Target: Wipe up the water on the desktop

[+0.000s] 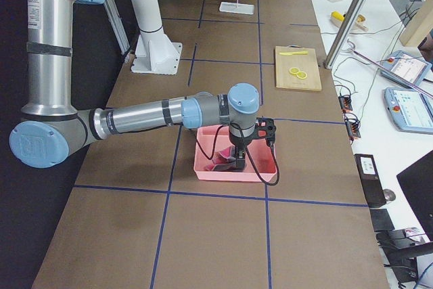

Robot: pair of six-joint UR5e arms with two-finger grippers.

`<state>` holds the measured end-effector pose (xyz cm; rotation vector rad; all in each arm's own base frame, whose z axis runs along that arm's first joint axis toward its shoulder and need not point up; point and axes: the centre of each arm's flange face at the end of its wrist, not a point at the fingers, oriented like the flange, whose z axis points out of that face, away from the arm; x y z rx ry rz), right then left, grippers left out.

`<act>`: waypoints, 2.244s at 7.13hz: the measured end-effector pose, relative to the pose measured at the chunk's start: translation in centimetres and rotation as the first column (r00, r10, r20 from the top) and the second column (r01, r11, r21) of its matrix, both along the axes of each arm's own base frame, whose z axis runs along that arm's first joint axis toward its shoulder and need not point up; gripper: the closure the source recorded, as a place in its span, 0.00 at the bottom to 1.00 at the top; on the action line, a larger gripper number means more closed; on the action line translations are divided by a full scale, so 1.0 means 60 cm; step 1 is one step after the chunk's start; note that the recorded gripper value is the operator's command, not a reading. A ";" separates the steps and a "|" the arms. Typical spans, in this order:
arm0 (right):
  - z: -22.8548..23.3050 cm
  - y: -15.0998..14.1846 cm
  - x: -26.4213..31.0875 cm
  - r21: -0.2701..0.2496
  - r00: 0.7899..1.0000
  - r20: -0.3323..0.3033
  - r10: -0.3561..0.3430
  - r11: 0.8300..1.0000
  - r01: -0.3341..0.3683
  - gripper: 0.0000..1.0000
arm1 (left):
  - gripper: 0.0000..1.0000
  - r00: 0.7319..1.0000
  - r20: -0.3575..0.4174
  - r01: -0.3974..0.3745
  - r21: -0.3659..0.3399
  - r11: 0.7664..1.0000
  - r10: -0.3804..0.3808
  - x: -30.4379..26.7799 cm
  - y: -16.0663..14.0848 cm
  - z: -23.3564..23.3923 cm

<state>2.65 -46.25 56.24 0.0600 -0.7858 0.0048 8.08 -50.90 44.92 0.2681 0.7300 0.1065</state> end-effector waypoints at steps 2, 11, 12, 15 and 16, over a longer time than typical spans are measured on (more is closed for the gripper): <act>0.018 -0.001 0.019 0.013 1.000 -0.010 -0.012 1.000 0.012 0.00 | 0.00 0.995 0.035 -0.092 -0.031 0.995 0.093 -0.130 -0.003 0.068; 0.048 -0.005 0.034 0.022 0.999 -0.031 -0.035 0.999 0.035 0.00 | 0.00 0.986 -0.049 -0.165 -0.167 0.972 0.159 -0.228 0.017 0.262; 0.047 -0.005 0.034 0.023 0.999 -0.030 -0.035 0.999 0.035 0.00 | 0.00 0.987 -0.022 -0.158 -0.173 0.972 0.157 -0.231 0.018 0.266; 0.046 -0.006 0.034 0.026 0.999 -0.031 -0.034 0.999 0.035 0.00 | 0.00 0.987 0.019 -0.151 -0.189 0.970 0.158 -0.237 0.025 0.280; 0.046 -0.006 0.034 0.027 0.999 -0.030 -0.034 0.999 0.034 0.00 | 0.00 0.987 0.020 -0.150 -0.186 0.971 0.156 -0.238 0.027 0.278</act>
